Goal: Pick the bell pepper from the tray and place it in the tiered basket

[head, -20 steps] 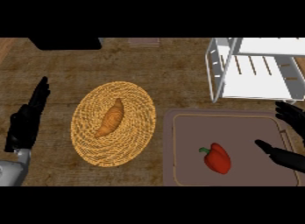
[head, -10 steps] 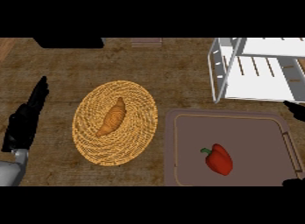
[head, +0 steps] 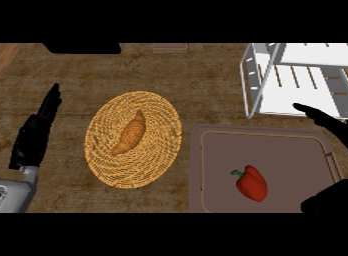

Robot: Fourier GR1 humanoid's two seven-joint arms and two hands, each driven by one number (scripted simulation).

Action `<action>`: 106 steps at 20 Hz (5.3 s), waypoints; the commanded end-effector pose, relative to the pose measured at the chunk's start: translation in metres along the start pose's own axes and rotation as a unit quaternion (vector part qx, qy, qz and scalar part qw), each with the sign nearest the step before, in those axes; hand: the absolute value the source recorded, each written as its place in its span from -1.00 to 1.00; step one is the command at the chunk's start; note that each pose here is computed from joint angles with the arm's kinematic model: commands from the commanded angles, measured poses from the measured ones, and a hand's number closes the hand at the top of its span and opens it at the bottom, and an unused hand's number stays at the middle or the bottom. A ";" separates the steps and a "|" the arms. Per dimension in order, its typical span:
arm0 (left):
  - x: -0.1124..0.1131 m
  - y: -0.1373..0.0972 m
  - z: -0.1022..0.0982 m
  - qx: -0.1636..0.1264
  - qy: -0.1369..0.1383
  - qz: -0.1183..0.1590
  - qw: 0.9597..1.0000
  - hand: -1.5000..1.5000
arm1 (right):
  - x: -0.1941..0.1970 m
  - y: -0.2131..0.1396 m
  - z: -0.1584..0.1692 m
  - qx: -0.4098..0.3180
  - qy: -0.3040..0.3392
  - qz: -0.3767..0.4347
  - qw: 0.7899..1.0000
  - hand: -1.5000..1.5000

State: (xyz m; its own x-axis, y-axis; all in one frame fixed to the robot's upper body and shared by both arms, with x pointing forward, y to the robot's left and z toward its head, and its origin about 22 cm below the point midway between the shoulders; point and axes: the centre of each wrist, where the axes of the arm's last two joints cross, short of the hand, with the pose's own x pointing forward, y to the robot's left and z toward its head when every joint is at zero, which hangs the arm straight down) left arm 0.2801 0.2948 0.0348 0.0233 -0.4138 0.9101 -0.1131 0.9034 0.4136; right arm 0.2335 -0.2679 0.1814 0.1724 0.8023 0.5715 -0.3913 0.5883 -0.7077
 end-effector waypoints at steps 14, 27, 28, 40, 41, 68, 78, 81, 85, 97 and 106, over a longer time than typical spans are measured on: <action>-0.014 -0.003 -0.004 0.006 0.016 0.005 1.000 0.00 | 0.021 0.053 -0.014 0.073 0.093 0.068 0.991 -1.00; 0.004 -0.002 -0.003 0.014 0.003 0.001 1.000 0.00 | 0.025 0.080 -0.006 0.032 0.091 0.130 0.987 -1.00; 0.006 -0.003 -0.004 0.003 0.007 -0.003 1.000 0.00 | 0.036 0.064 -0.035 0.032 0.090 0.136 0.986 -1.00; 0.000 -0.002 -0.004 0.010 0.005 -0.002 1.000 0.00 | 0.018 0.112 -0.031 0.050 0.110 0.137 0.983 -1.00; -0.020 0.009 -0.003 0.011 0.007 0.001 1.000 0.00 | 0.013 0.109 -0.034 0.049 0.121 0.138 0.982 -1.00; 0.002 0.001 -0.015 0.012 0.013 0.003 1.000 0.00 | -0.007 0.157 -0.075 0.163 0.072 0.232 0.956 1.00; 0.008 0.000 0.008 0.013 0.008 -0.003 1.000 0.00 | 0.001 0.149 -0.047 0.116 0.063 0.107 0.985 1.00; 0.003 0.008 0.002 0.006 -0.001 -0.004 1.000 0.00 | 0.076 0.191 -0.093 0.053 0.040 0.120 0.991 1.00; -0.007 -0.011 0.013 -0.006 -0.009 0.003 1.000 0.00 | 0.118 0.195 -0.113 -0.026 0.030 0.118 0.992 1.00; 0.001 0.018 0.004 0.005 0.008 -0.004 1.000 0.00 | 0.197 0.118 -0.079 -0.324 -0.097 -0.032 0.940 1.00; -0.016 0.002 0.005 0.007 0.011 0.005 1.000 0.00 | 0.220 0.035 -0.060 -0.419 -0.052 0.054 0.905 1.00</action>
State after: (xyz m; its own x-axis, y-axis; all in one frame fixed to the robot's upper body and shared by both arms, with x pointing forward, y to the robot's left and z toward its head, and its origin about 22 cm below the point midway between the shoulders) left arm 0.2755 0.2961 0.0333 0.0369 -0.4117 0.9106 -0.1221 0.9025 0.4130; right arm 0.3112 -0.0550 0.2238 -0.0077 0.8376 0.5463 0.3766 0.5085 -0.7743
